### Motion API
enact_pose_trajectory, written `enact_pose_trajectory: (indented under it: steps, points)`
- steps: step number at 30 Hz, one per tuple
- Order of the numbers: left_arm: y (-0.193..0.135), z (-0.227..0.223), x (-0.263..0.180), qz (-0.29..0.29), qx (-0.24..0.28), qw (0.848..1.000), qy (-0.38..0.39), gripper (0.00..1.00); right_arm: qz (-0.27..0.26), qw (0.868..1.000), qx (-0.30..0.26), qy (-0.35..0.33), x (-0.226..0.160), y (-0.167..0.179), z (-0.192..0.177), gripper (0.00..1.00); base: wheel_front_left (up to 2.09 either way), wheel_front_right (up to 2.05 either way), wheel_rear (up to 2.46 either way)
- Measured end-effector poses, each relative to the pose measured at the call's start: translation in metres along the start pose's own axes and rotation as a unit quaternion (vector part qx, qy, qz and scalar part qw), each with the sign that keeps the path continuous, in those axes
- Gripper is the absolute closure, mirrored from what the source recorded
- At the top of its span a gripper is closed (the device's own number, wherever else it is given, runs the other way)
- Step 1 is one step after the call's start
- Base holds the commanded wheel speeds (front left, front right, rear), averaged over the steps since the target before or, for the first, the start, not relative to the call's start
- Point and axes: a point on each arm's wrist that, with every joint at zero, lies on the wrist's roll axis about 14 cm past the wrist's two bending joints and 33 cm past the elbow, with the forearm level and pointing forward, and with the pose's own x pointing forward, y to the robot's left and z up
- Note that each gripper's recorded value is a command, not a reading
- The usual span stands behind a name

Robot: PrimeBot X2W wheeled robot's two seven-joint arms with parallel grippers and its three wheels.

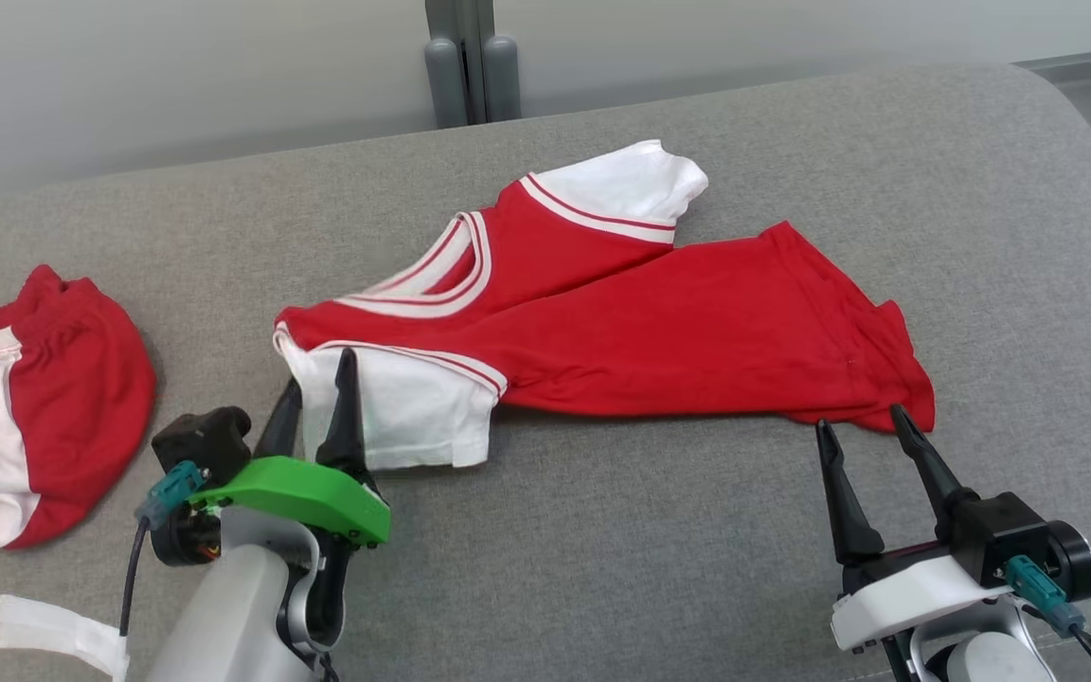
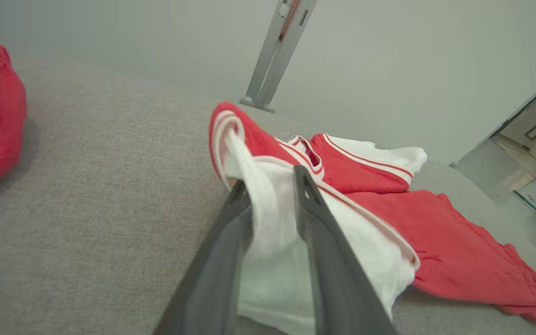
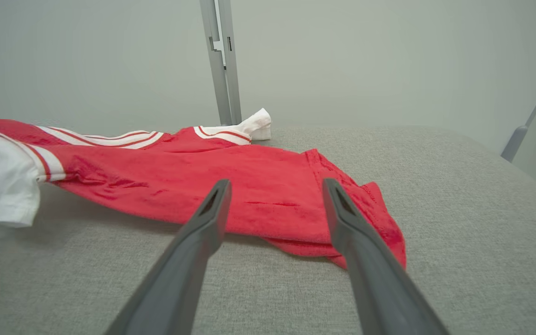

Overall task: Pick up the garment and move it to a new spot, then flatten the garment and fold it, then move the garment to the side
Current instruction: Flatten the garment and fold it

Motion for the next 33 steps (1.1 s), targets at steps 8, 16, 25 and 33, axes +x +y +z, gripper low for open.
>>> enact_pose_trajectory:
  steps: [8,16,25,33]
  points:
    - [0.018,0.012,-0.012,0.036,0.096,0.994,-0.025,0.00,-0.006,1.000,0.000,0.001,-0.006,-0.003,0.000,0.00,0.00,0.00,0.00]
    - [0.036,-0.045,-0.058,0.087,0.076,0.992,0.043,0.00,-0.014,1.000,0.000,0.006,-0.008,-0.008,-0.003,0.00,0.00,0.00,0.00]
    - [0.033,-0.087,-0.089,0.097,0.066,0.987,0.109,0.00,-0.016,1.000,0.002,0.010,-0.007,-0.010,-0.006,0.00,0.00,0.00,0.00]
    - [0.045,-0.091,-0.088,0.111,0.079,0.983,0.121,0.05,-0.012,1.000,0.003,0.013,-0.005,-0.007,-0.008,0.00,0.00,0.00,0.00]
